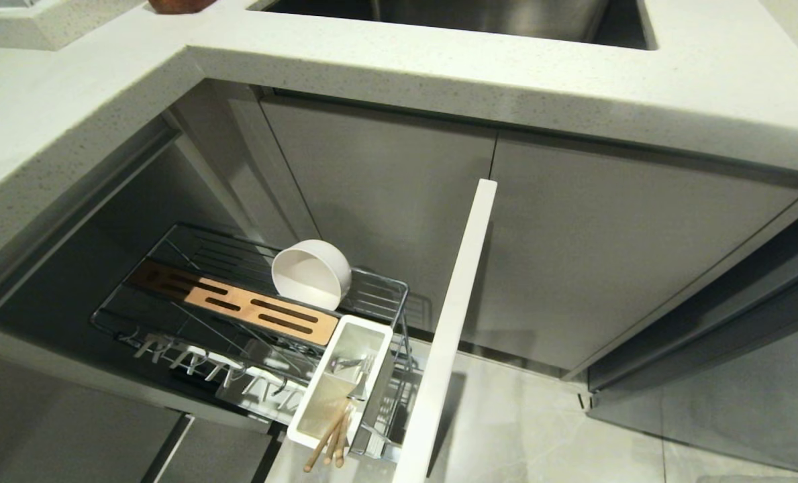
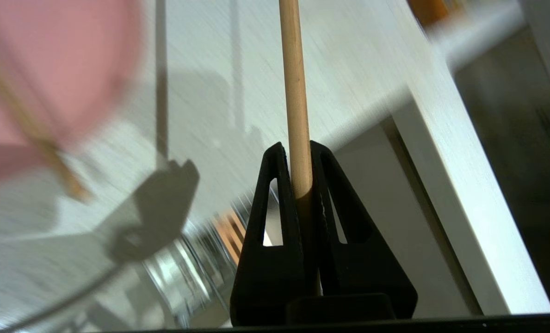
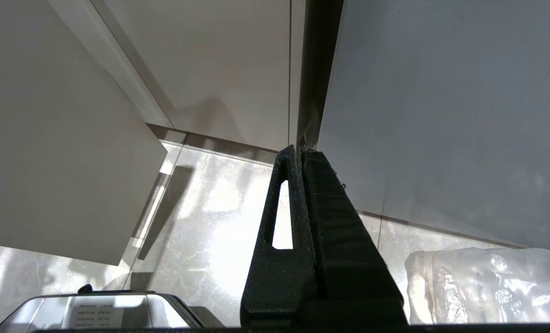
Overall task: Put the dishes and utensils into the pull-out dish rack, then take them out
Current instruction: Pick up the chopsticks and place it in the cupboard
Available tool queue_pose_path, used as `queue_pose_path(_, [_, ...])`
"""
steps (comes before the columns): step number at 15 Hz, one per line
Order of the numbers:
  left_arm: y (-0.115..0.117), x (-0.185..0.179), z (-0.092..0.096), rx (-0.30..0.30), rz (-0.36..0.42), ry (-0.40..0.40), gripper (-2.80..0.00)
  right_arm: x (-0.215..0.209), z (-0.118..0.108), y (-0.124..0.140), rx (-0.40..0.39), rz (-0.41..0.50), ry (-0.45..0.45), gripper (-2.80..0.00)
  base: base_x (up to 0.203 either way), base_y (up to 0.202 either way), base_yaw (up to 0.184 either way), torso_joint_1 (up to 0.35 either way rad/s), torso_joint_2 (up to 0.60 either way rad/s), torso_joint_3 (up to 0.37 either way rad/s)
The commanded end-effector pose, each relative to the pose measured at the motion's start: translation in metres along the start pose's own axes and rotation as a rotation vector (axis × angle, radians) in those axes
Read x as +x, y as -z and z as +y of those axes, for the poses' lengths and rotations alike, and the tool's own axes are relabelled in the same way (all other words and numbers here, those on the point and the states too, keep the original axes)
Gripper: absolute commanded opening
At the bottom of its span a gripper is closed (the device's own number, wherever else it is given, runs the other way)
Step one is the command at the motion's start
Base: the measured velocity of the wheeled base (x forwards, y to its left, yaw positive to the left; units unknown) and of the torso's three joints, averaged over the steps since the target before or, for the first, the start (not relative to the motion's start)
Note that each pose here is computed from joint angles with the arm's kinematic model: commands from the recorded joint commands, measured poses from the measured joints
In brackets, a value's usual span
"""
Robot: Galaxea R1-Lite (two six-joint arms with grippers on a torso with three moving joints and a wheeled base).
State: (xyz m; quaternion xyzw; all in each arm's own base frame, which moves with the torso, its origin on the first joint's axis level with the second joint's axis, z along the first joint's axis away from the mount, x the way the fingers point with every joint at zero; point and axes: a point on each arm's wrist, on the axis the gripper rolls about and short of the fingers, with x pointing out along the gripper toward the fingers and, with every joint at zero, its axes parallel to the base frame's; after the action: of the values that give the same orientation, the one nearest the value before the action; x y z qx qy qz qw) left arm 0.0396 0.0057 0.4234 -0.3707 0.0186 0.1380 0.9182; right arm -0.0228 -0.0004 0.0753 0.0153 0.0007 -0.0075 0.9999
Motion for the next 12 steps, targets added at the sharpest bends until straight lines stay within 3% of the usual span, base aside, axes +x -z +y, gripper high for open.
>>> queue_pose_path(1, [0.004, -0.017, 0.004, 0.016, 0.12, 0.131, -2.8, 0.0, 0.0, 0.0, 0.0, 0.001, 0.0, -2.8, 0.0, 0.0, 0.0, 0.0, 0.0, 0.0])
queue_pose_path(4, [0.019, -0.026, 0.018, 0.1, 0.413, 0.246, -2.8, 0.0, 0.0, 0.001, 0.0, 0.002, 0.0, -2.8, 0.0, 0.0, 0.0, 0.0, 0.0, 0.0])
queue_pose_path(8, [0.052, -0.022, 0.043, 0.314, 0.798, 0.233, -2.8, 0.0, 0.0, 0.001, 0.0, 0.002, -0.001, -2.8, 0.0, 0.0, 0.0, 0.0, 0.0, 0.0])
queue_pose_path(10, [0.062, -0.02, 0.051, 0.438, 0.889, 0.212, -2.8, 0.0, 0.0, 0.001, 0.0, 0.003, -0.001, -2.8, 0.0, 0.0, 0.0, 0.0, 0.0, 0.0])
queue_pose_path(12, [0.064, -0.02, 0.052, 0.485, 0.913, 0.237, -2.8, 0.0, 0.0, 0.0, 0.0, 0.001, 0.0, -2.8, 0.0, 0.0, 0.0, 0.0, 0.0, 0.0])
